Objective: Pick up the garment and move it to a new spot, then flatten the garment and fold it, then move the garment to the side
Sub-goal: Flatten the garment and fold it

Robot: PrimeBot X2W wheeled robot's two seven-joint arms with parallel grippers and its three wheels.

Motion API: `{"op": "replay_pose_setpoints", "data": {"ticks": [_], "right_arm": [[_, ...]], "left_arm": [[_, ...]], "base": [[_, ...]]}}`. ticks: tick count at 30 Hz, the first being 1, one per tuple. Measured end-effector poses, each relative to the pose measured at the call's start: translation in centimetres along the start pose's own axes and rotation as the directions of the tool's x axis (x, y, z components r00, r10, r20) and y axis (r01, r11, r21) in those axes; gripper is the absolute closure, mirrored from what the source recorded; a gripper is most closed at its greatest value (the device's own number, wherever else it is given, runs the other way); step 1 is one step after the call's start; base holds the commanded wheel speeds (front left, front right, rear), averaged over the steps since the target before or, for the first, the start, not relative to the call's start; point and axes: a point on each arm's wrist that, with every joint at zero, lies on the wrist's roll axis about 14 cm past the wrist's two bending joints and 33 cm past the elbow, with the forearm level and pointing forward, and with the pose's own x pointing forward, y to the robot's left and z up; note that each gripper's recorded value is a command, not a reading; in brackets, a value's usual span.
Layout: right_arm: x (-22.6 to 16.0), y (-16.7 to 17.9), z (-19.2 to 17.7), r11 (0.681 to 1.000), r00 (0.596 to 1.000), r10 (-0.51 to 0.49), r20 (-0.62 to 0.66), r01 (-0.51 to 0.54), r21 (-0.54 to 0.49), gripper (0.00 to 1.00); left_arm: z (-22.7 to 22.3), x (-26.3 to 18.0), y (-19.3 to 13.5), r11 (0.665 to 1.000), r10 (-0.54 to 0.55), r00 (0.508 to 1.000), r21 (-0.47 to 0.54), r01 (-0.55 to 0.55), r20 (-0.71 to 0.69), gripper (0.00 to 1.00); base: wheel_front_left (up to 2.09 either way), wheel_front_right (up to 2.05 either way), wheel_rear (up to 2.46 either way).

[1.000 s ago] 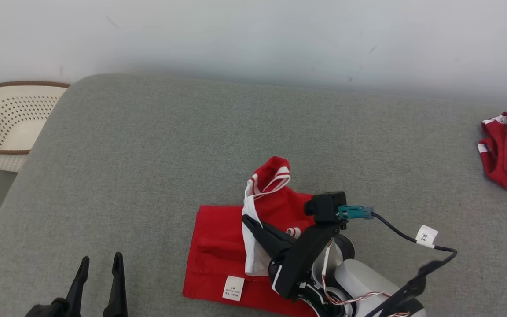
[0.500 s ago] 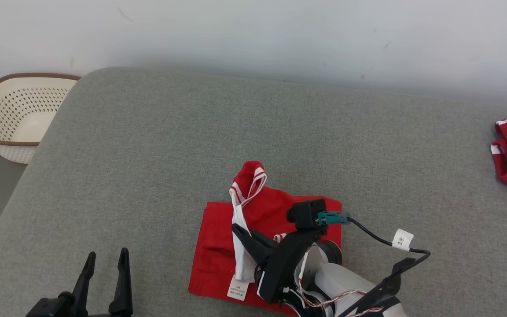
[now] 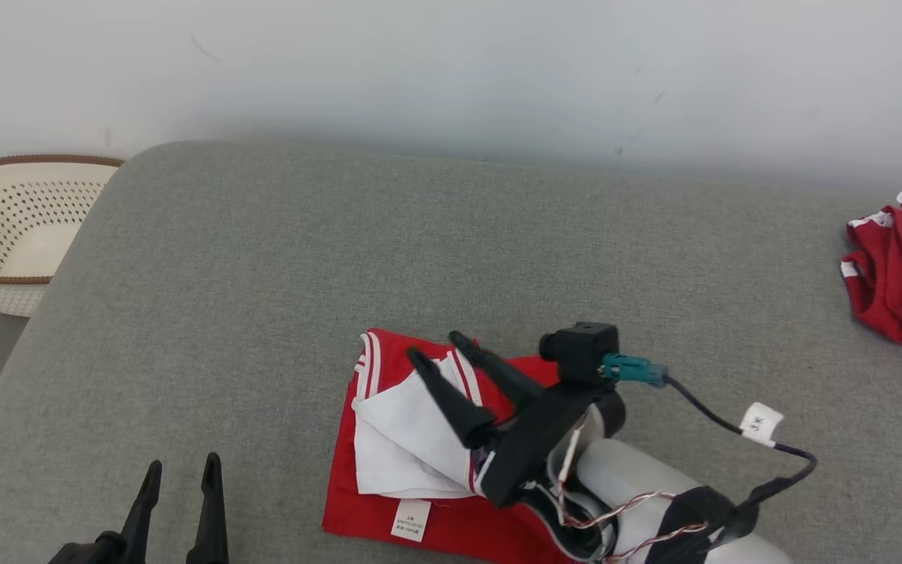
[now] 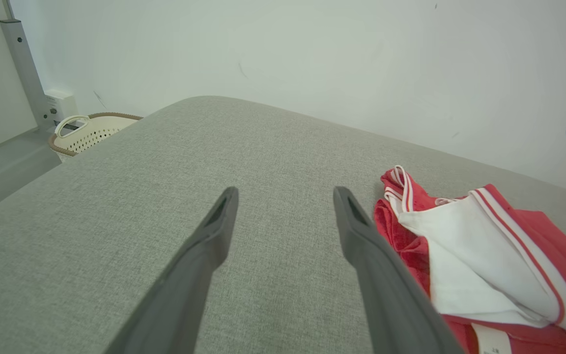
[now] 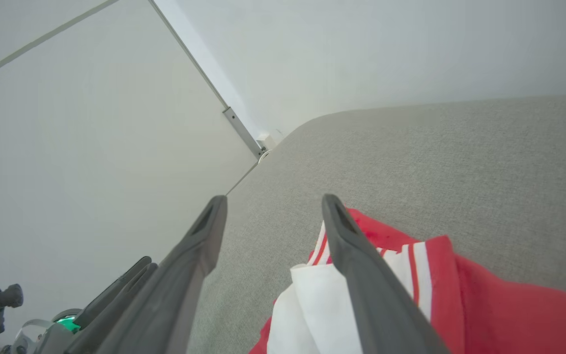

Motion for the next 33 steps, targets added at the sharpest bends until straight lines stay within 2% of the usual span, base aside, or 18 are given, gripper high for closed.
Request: {"op": "replay_pose_setpoints", "data": {"ticks": [6, 16, 33], "right_arm": [[-1.9, -3.3, 1.4, 0.996, 0.996, -0.087, 0.034, 0.088, -0.034, 0.00], [-3.8, -7.6, -0.4, 0.975, 0.976, -0.213, -0.036, 0.211, -0.066, 0.00], [-0.7, -8.5, -3.8, 0.974, 0.958, -0.219, -0.183, 0.205, -0.093, 0.00]], "left_arm": [[0.2, 0.0, -0.2, 1.000, -0.008, 1.000, -0.004, 0.008, 0.006, 0.00], [0.1, -0.2, -0.1, 1.000, -0.004, 1.000, -0.001, 0.004, 0.004, 0.00], [-0.4, -0.5, 1.0, 0.999, 0.036, 0.999, 0.009, -0.036, -0.017, 0.00]], "base": [[0.00, 0.00, 0.00], [0.00, 0.00, 0.00], [0.00, 0.00, 0.00]]}}
